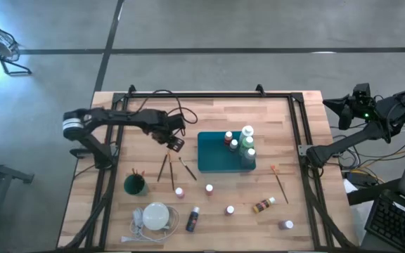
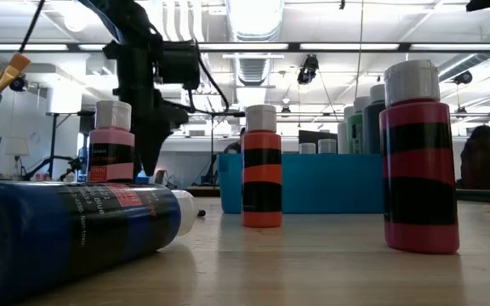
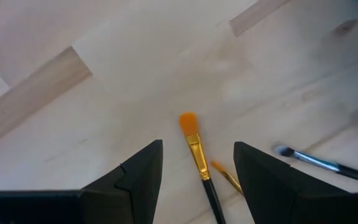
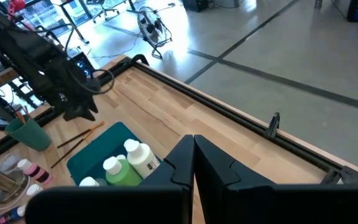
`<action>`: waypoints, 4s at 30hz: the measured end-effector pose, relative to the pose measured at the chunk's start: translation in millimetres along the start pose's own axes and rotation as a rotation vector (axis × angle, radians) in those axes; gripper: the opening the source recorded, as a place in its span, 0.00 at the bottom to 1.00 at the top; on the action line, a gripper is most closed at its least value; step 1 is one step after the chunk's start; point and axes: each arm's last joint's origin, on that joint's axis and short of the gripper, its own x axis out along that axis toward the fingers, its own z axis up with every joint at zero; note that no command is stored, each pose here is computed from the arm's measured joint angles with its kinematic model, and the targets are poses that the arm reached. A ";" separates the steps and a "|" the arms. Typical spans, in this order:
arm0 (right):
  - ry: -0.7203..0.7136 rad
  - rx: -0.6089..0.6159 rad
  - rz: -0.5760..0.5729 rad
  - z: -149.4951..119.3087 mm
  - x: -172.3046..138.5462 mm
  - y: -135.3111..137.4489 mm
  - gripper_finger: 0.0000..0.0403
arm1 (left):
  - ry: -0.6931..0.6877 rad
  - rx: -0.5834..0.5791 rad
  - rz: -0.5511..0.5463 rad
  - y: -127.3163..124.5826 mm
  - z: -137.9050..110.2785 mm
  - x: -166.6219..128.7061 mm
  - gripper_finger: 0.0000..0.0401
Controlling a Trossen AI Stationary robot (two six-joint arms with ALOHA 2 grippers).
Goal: Pick & Place Paint Supplies
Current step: Put the gold paintbrush into the green cup
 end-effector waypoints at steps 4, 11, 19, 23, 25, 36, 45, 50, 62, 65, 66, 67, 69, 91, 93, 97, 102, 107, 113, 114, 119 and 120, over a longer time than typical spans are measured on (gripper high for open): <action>0.000 -0.001 0.000 0.0 0.0 -0.1 0.02 | 0.028 -0.026 0.021 -1.3 0.9 9.7 0.50; 0.000 0.001 0.000 0.0 0.0 0.0 0.02 | 0.048 -0.023 0.039 -4.4 4.1 25.4 0.50; 0.000 -0.001 0.000 0.0 0.0 0.0 0.02 | 0.061 -0.038 0.081 -6.6 6.6 43.6 0.50; 0.000 -0.001 0.000 0.0 0.0 0.0 0.02 | 0.066 -0.040 0.083 -7.4 7.3 47.6 0.50; 0.000 -0.001 0.000 0.0 0.0 0.0 0.02 | 0.064 -0.048 0.083 -7.5 7.5 47.7 0.50; 0.000 -0.001 0.000 0.0 0.0 0.0 0.02 | 0.046 -0.063 0.074 -8.4 8.6 47.2 0.26; 0.000 -0.001 0.000 0.0 0.0 0.0 0.02 | 0.038 -0.065 0.084 -7.8 9.0 47.3 0.02; 0.000 -0.001 0.000 0.0 0.0 0.0 0.02 | 0.040 -0.047 0.083 -7.8 8.9 47.1 0.01; 0.000 -0.001 0.000 0.0 0.0 0.0 0.02 | -0.087 0.006 -0.022 -11.4 13.7 -14.3 0.00; 0.000 -0.001 0.000 0.0 0.0 0.0 0.02 | -0.211 0.021 -0.061 -11.5 14.5 -52.5 0.00; 0.000 -0.001 0.000 0.0 0.0 -0.1 0.02 | -0.258 0.028 -0.073 -10.6 13.9 -66.5 0.00; 0.000 -0.001 0.000 0.0 0.0 0.0 0.02 | -0.301 0.042 -0.083 -9.7 13.1 -79.4 0.00; 0.000 -0.001 0.000 0.0 0.0 0.0 0.02 | -0.388 0.068 -0.111 -7.6 9.4 -105.3 0.00; 0.000 0.000 0.000 0.0 0.0 0.0 0.02 | -0.971 0.408 -0.422 2.4 -54.6 -287.4 0.00; 0.000 -0.001 0.000 0.0 0.0 0.0 0.02 | -0.980 0.427 -0.435 1.8 -57.6 -291.4 0.00; 0.000 -0.001 0.000 0.0 0.0 0.0 0.02 | -0.996 0.444 -0.450 3.1 -65.1 -297.1 0.00; 0.000 0.000 0.000 0.0 0.0 0.0 0.02 | -1.037 0.444 -0.463 5.3 -82.3 -305.4 0.00; 0.000 0.000 0.000 0.0 0.0 0.0 0.02 | -1.071 0.471 -0.467 1.8 -102.7 -310.6 0.00; 0.000 0.000 0.000 0.0 0.0 0.0 0.02 | -1.099 0.514 -0.469 -5.0 -129.5 -312.3 0.00; 0.000 -0.001 0.000 0.0 0.0 0.0 0.02 | -1.107 0.527 -0.457 -6.4 -134.2 -311.4 0.00; 0.000 -0.001 0.000 0.0 0.0 0.0 0.02 | -1.145 0.531 -0.438 -10.0 -155.5 -309.2 0.00; 0.000 -0.001 0.000 0.0 0.0 0.0 0.02 | -1.153 0.521 -0.435 -9.8 -158.7 -309.0 0.00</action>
